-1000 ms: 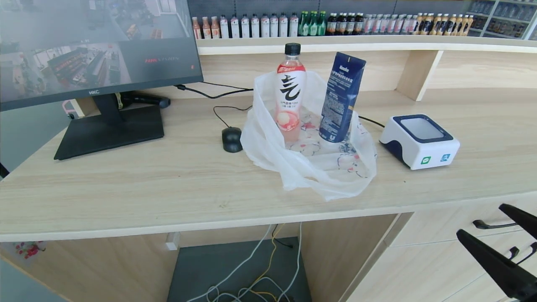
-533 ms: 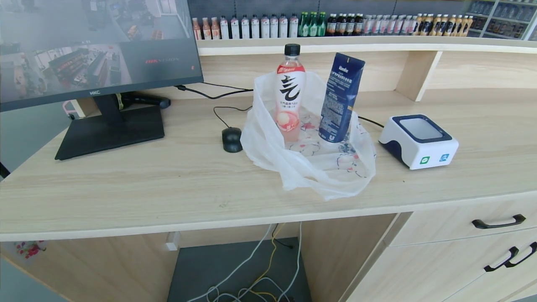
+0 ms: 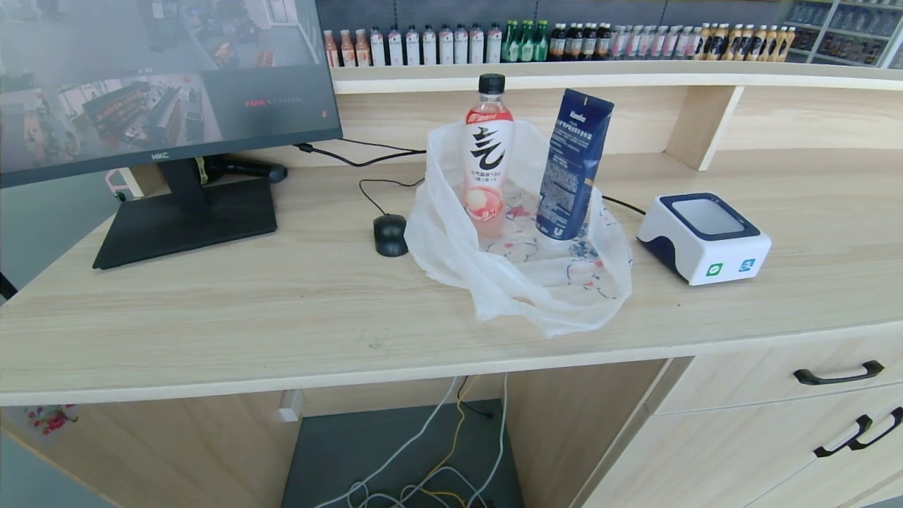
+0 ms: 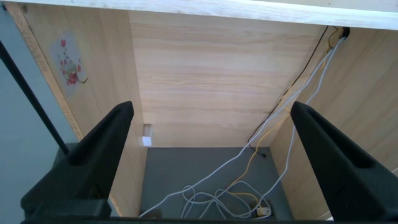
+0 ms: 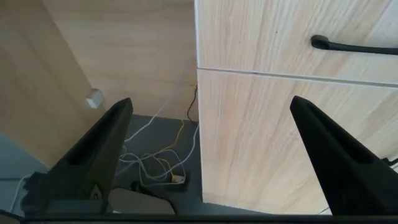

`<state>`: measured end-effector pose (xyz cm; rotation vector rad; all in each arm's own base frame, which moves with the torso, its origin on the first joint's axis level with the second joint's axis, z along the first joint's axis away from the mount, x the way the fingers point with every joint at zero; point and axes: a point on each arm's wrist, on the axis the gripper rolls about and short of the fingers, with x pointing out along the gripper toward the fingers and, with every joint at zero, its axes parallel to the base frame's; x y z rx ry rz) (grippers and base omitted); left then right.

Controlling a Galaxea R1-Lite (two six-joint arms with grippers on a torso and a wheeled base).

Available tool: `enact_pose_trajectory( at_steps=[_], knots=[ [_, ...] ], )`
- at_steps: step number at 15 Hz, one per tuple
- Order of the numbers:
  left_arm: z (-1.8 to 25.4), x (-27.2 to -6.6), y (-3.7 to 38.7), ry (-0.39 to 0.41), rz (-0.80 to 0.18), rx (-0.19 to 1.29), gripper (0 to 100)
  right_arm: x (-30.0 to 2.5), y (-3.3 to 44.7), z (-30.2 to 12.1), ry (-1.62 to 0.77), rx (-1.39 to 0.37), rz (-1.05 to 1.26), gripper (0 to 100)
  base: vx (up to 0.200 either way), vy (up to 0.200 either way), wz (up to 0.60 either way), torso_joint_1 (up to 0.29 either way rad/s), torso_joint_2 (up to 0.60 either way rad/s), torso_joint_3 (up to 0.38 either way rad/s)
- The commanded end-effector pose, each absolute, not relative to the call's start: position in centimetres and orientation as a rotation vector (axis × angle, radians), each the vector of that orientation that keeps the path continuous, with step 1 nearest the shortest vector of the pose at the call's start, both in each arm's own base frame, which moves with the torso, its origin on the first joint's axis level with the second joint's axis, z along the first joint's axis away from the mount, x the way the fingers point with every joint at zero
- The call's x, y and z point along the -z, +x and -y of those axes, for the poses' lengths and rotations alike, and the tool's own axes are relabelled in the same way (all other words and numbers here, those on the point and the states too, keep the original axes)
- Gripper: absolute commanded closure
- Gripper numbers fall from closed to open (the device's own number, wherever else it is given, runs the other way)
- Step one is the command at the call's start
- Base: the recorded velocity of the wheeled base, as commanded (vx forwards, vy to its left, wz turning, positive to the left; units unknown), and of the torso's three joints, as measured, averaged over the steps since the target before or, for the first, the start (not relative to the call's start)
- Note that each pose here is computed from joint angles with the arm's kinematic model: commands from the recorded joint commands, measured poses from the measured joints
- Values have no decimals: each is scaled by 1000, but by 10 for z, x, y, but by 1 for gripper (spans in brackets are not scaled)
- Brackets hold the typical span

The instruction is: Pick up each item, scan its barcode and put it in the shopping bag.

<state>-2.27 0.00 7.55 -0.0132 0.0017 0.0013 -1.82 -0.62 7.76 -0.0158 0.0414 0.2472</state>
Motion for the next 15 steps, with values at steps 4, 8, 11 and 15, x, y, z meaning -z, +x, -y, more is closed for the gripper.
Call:
enact_pose_trajectory(
  at_steps=[4, 8, 11, 15],
  knots=[
    [0, -76, -23, -15, -2, -2, 0, -77, -18, 1, -17, 4, -54, 0, 0, 0, 0, 0, 0, 0],
    [0, -76, -23, -17, -2, -2, 0, -76, -23, 1, -3, 28, 1, 0, -50, 0, 0, 1, -1, 1],
    [0, -76, -23, -15, -2, -3, 0, -76, -23, 1, -3, 29, 1, 0, -200, 0, 0, 14, 1, -2],
    [0, -76, -23, -15, -2, -3, 0, -76, -23, 1, -3, 29, 1, 0, 0, 0, 0, 0, 0, 0]
  ],
)
